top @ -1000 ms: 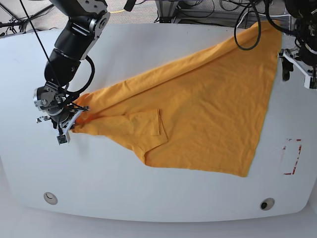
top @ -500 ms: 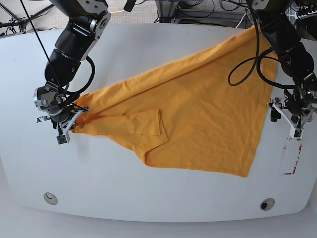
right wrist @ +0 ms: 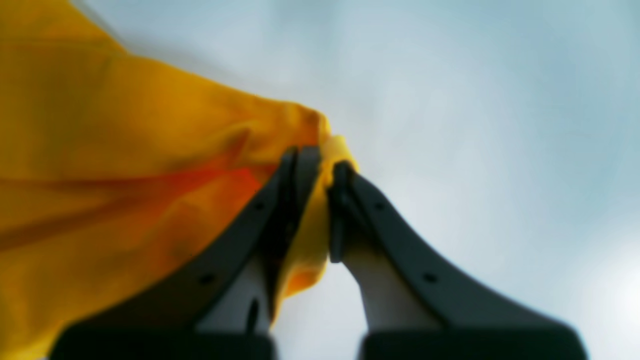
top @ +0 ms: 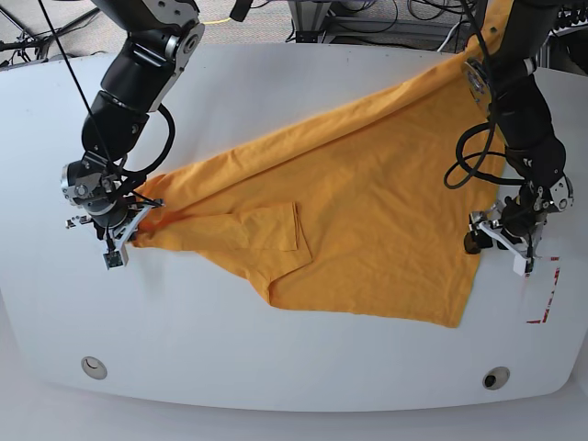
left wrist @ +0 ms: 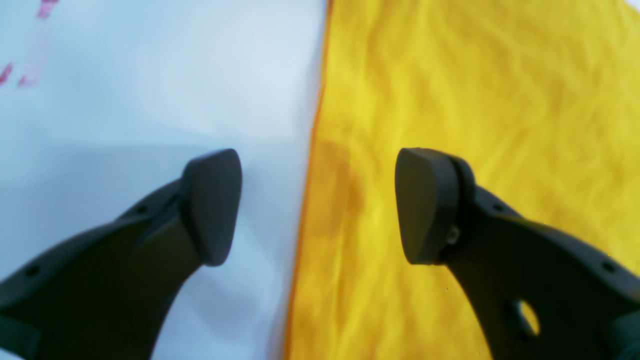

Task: Fold the T-shirt properly
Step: 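Swing the left gripper with its corner toward the right gripper's side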

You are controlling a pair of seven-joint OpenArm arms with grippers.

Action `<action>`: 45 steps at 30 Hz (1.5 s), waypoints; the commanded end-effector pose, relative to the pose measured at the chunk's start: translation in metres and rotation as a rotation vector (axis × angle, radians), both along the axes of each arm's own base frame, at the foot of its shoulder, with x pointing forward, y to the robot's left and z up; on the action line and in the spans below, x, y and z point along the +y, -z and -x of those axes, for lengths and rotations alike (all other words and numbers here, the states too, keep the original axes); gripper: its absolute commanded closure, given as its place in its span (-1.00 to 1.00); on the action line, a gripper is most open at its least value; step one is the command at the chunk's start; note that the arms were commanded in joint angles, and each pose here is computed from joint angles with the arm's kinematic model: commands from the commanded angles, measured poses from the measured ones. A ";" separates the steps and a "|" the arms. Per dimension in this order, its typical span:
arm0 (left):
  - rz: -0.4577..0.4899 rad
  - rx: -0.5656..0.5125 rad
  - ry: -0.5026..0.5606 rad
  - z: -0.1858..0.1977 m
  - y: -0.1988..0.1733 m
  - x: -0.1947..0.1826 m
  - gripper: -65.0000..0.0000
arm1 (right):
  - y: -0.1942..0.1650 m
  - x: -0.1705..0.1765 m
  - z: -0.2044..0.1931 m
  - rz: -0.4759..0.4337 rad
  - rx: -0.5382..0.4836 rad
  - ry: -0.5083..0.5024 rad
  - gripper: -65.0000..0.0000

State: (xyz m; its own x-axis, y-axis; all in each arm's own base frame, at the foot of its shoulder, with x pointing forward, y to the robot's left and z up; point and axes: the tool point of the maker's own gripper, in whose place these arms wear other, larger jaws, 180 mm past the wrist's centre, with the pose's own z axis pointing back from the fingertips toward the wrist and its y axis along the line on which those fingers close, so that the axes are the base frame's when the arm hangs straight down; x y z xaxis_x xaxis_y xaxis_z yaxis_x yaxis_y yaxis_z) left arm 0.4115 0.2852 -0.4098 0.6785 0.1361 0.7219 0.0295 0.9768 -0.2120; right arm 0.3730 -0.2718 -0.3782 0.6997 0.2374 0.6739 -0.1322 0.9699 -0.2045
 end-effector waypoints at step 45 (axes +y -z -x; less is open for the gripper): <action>-0.224 -0.285 0.013 -0.023 -0.156 -0.013 1.00 | -0.138 0.003 -0.097 0.133 -0.293 -0.104 1.00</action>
